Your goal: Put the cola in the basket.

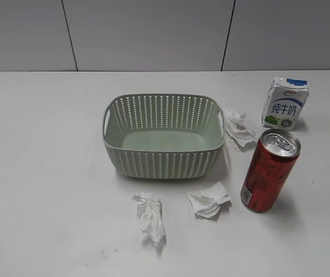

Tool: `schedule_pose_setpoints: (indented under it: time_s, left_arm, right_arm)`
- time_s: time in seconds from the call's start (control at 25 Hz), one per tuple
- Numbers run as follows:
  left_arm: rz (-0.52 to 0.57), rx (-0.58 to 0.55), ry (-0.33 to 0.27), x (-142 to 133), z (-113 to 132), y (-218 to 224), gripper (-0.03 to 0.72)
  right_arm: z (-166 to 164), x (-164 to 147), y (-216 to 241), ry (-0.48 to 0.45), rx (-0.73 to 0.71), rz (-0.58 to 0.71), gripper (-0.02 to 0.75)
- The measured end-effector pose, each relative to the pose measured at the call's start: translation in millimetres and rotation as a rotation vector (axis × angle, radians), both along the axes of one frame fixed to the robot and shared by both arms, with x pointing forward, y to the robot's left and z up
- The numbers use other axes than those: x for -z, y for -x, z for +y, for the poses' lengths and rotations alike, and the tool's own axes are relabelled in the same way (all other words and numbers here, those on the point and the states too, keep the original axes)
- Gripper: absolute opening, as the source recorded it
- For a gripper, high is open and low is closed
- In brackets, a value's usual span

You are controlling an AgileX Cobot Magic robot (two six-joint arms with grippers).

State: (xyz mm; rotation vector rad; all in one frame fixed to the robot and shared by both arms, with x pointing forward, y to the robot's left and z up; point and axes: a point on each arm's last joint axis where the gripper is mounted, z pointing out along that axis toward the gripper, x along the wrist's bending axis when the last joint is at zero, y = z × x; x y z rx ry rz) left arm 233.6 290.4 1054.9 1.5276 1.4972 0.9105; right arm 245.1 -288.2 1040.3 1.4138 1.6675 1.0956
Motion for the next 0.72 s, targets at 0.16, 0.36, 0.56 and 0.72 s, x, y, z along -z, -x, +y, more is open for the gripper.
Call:
schedule_pose_setpoints:
  time_s: [0.16,0.36,0.56,0.72]
  left_arm:
    - [0.0,0.0,0.0,0.0,0.0,0.0,0.217]
    - [0.0,0.0,0.0,0.0,0.0,0.0,0.217]
    - [0.0,0.0,0.0,0.0,0.0,0.0,0.217]
    - [0.0,0.0,0.0,0.0,0.0,0.0,0.217]
  right_arm:
    - [0.0,0.0,0.0,0.0,0.0,0.0,0.58]
    - [0.0,-1.0,0.2,-0.002,0.0,-0.006,0.58]
    - [1.2,-12.6,-8.3,-0.012,-0.002,0.021,0.58]
    - [5.1,-19.6,-31.3,-0.034,-0.014,0.155,0.58]
